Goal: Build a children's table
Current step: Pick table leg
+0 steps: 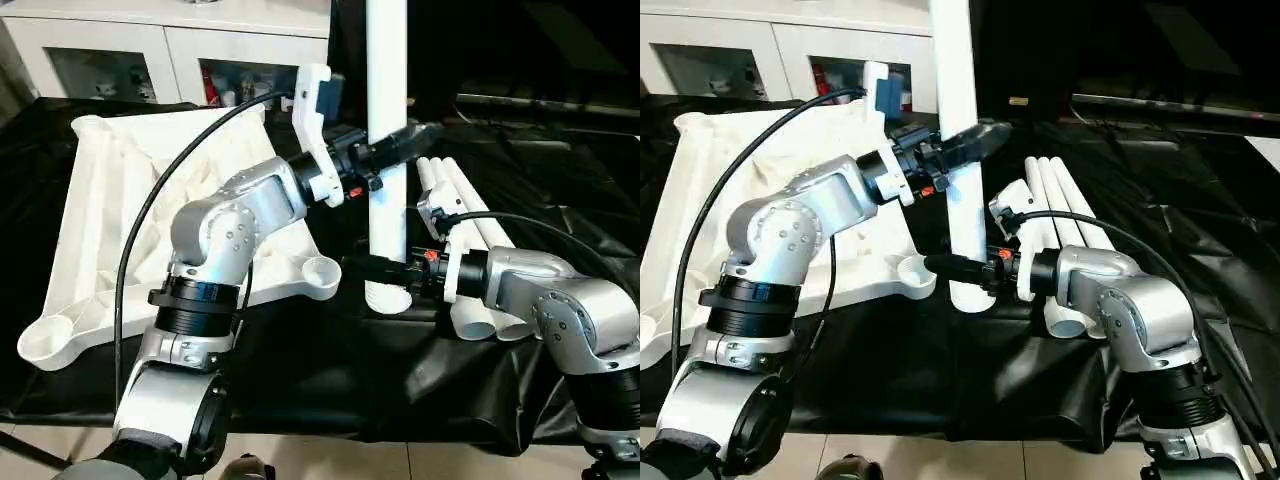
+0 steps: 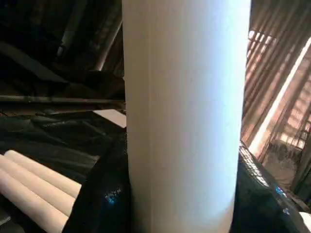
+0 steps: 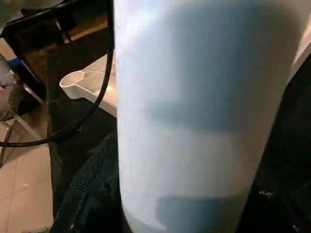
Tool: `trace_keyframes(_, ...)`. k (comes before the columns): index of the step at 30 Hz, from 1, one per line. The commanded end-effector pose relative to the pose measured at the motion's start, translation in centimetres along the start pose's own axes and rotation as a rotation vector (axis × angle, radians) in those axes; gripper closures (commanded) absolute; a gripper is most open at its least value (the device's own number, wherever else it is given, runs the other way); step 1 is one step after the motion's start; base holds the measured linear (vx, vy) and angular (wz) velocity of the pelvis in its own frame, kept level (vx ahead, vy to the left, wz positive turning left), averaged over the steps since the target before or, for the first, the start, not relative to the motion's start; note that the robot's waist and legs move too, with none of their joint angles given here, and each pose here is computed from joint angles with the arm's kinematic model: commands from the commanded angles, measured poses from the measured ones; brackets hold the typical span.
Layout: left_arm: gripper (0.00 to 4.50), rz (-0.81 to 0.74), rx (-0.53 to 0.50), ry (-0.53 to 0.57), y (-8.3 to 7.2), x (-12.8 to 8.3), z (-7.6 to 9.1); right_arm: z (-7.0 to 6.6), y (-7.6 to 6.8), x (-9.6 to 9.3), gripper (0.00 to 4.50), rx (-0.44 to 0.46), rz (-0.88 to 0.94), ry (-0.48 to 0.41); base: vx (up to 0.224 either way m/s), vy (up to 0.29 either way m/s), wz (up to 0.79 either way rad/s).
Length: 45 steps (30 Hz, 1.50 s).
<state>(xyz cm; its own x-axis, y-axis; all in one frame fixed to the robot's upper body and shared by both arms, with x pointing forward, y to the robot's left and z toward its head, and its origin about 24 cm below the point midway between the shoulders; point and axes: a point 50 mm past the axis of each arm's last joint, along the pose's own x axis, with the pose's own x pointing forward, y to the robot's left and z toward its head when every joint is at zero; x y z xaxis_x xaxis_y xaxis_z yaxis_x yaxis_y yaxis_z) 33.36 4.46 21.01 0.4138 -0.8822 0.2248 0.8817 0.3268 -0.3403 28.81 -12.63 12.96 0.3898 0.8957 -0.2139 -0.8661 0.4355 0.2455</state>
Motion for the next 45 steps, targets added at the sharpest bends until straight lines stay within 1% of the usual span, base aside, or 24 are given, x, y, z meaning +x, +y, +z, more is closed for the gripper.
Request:
trace_keyframes(1,2.68,0.072,0.045,-0.036,0.5,-0.4,1.1,0.9,0.4,0.2,2.52,-0.08,-0.003,-0.017,0.0,0.0,0.0)
trace_keyframes(2,2.68,0.067,0.049,-0.037,0.4,-0.4,1.2,0.9,0.4,0.2,2.52,-0.084,-0.008,-0.018,0.0,0.0,0.0)
trace_keyframes(3,2.68,0.06,0.066,-0.041,0.3,-0.3,1.3,1.0,0.2,0.2,2.17,-0.089,-0.018,-0.025,0.0,0.0,0.0)
trace_keyframes(5,2.68,0.049,0.081,-0.034,0.1,-0.2,1.4,1.2,0.1,0.2,1.82,-0.081,-0.019,-0.035,0.0,0.0,0.0)
trace_keyframes(7,2.68,0.036,0.097,-0.022,-0.1,-0.2,1.4,1.4,0.1,0.2,1.76,-0.069,-0.013,-0.043,0.0,0.0,0.0)
trace_keyframes(10,2.68,0.011,0.118,-0.008,-0.3,-0.1,1.5,1.6,0.1,0.1,1.42,-0.075,-0.004,-0.042,0.0,0.0,0.0)
trace_keyframes(11,2.68,-0.023,0.137,0.01,-0.7,0.0,1.4,1.7,0.1,0.0,1.39,-0.087,0.001,-0.038,0.0,0.0,0.0)
trace_keyframes(16,2.68,-0.075,0.16,0.052,-1.2,0.1,1.1,1.8,0.0,-0.2,1.39,-0.097,0.026,-0.024,0.0,0.0,0.0)
trace_keyframes(22,2.68,-0.116,0.162,0.08,-1.5,0.1,0.8,2.0,-0.1,-0.4,1.39,-0.1,0.036,-0.016,0.0,0.0,0.0)
trace_keyframes(26,2.68,-0.172,0.152,0.089,-2.0,0.0,0.7,1.9,-0.2,-0.5,1.39,-0.099,0.056,0.002,0.0,0.0,0.0)
trace_keyframes(36,2.68,-0.177,0.15,0.097,-1.9,-0.2,0.6,1.8,0.0,-0.5,1.39,-0.097,0.089,0.015,0.0,0.0,0.0)
trace_keyframes(45,2.68,-0.186,0.146,0.096,-2.0,-0.3,0.5,1.4,0.3,-0.4,1.39,-0.079,0.11,0.023,0.0,0.0,0.0)
